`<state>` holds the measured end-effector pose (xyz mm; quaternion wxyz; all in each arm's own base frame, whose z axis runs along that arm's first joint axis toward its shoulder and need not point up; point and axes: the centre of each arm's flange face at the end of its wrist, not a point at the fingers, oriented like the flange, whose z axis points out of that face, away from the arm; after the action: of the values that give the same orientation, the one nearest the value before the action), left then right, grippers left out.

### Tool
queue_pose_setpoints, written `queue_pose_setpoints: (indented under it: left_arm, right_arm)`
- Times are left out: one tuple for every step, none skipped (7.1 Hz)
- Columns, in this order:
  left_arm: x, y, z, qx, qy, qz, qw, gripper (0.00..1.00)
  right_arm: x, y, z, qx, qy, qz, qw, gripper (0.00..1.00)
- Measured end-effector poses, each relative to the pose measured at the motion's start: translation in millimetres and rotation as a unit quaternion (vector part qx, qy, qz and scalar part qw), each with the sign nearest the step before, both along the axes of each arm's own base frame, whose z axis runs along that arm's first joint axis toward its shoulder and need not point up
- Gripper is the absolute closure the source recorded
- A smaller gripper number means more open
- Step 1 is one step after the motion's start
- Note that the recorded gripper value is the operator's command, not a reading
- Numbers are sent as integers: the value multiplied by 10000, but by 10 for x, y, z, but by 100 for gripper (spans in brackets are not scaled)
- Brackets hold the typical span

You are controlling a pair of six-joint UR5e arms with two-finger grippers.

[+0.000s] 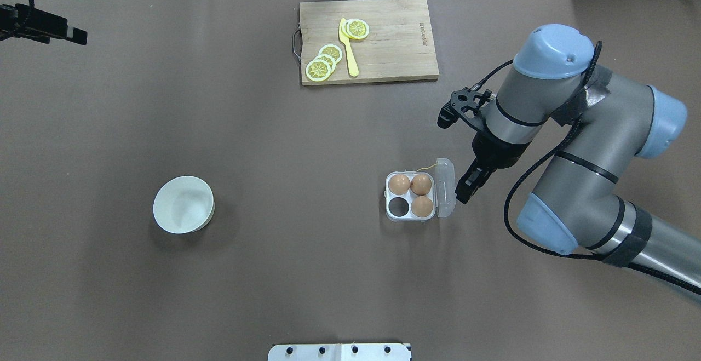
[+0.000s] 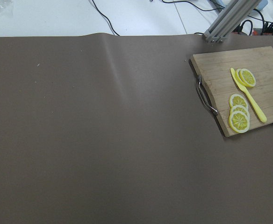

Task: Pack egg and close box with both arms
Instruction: 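Push the open clear lid down over the eggs with the right gripper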

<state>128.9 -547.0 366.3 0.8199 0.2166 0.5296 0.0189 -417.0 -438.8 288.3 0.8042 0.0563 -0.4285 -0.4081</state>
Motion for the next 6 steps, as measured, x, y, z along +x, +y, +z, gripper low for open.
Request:
queue_pose_setpoints:
  left_arm:
    - [-3,-1,3,0,0,-1,10000,3]
    - [-13,0,19,40,-24,20,10000,3]
    - [-51,6,77,98,-71,87,9999,3]
    - [-112,9,151,102,-100,147,9998,3]
    - [-167,6,188,95,-111,156,9998,3]
    - [-222,-1,216,90,-119,138,9998,3]
  right_arm:
    - [-38,-12,-73,28,-38,-12,10000,42]
    - [-69,-18,-122,45,-64,-26,10000,42]
    - [-135,-25,-151,43,-66,-55,10000,37]
    - [-236,-36,-179,30,-56,-96,9999,1]
    - [-292,-55,-207,18,-55,-110,9999,0]
    - [-252,-109,-220,8,-66,-60,10000,0]
